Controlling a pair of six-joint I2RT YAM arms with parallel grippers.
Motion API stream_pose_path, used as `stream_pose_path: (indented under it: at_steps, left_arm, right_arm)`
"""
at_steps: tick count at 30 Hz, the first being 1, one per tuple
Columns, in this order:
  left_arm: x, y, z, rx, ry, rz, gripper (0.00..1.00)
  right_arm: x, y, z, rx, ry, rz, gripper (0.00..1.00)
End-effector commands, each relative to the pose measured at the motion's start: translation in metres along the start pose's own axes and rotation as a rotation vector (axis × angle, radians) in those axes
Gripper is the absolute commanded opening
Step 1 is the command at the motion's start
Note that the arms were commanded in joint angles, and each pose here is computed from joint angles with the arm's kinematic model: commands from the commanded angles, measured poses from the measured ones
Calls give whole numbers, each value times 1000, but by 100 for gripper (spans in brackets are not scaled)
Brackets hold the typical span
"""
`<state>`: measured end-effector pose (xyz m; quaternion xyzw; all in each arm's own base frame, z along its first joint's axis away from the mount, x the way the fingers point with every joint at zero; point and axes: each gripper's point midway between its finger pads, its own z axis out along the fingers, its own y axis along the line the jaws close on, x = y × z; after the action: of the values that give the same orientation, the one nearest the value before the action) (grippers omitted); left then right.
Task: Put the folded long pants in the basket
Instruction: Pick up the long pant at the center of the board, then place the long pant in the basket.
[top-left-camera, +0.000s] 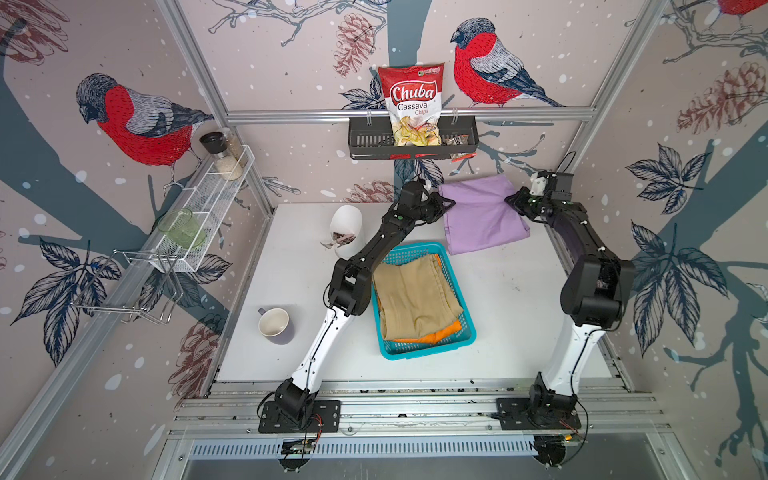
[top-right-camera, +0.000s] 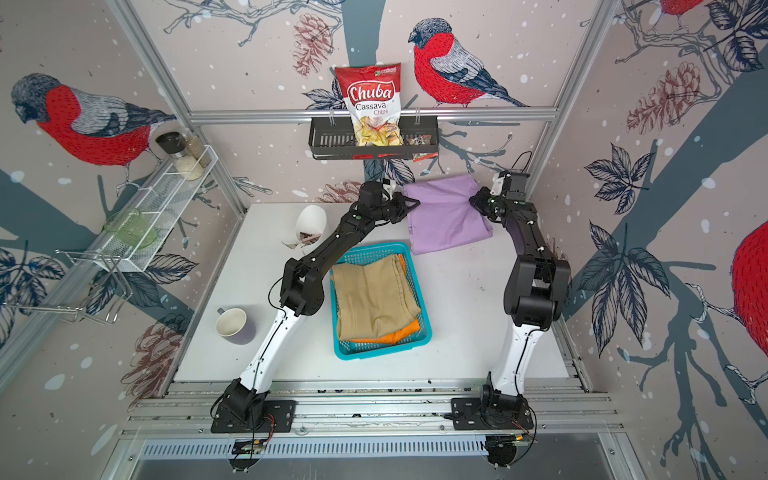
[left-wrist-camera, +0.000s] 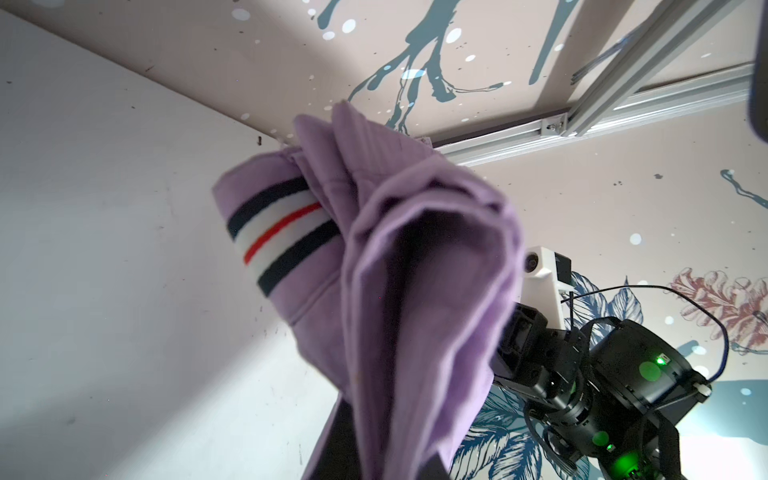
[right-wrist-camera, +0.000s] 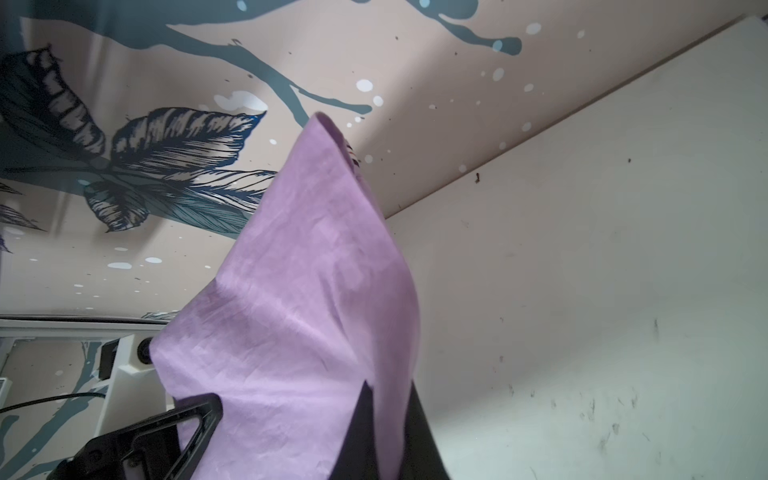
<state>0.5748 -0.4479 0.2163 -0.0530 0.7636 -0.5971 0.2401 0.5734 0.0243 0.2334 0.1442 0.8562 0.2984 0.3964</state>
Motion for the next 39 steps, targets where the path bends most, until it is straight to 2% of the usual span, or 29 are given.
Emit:
stream_pose_path:
  at_steps: [1, 7, 11, 24, 31, 39]
  left_arm:
    - [-6, -69, -24, 76, -3, 88, 0]
    - [21, -79, -41, 18, 102, 105, 0]
    - [46, -85, -67, -66, 151, 171, 0]
    - [99, -66, -198, -260, 79, 225, 0]
    - [119, -21, -265, -405, 21, 198, 0]
    - [142, 20, -280, -478, 41, 173, 0]
  right_arm:
    - [-3, 10, -19, 22, -21, -51, 0]
    - [30, 41, -36, 5, 7, -94, 0]
    - [60, 66, -42, 2, 15, -141, 0]
    - [152, 165, -57, -100, 83, -267, 0]
    - [220, 194, -63, -149, 146, -275, 0]
    - [275, 180, -59, -109, 237, -286, 0]
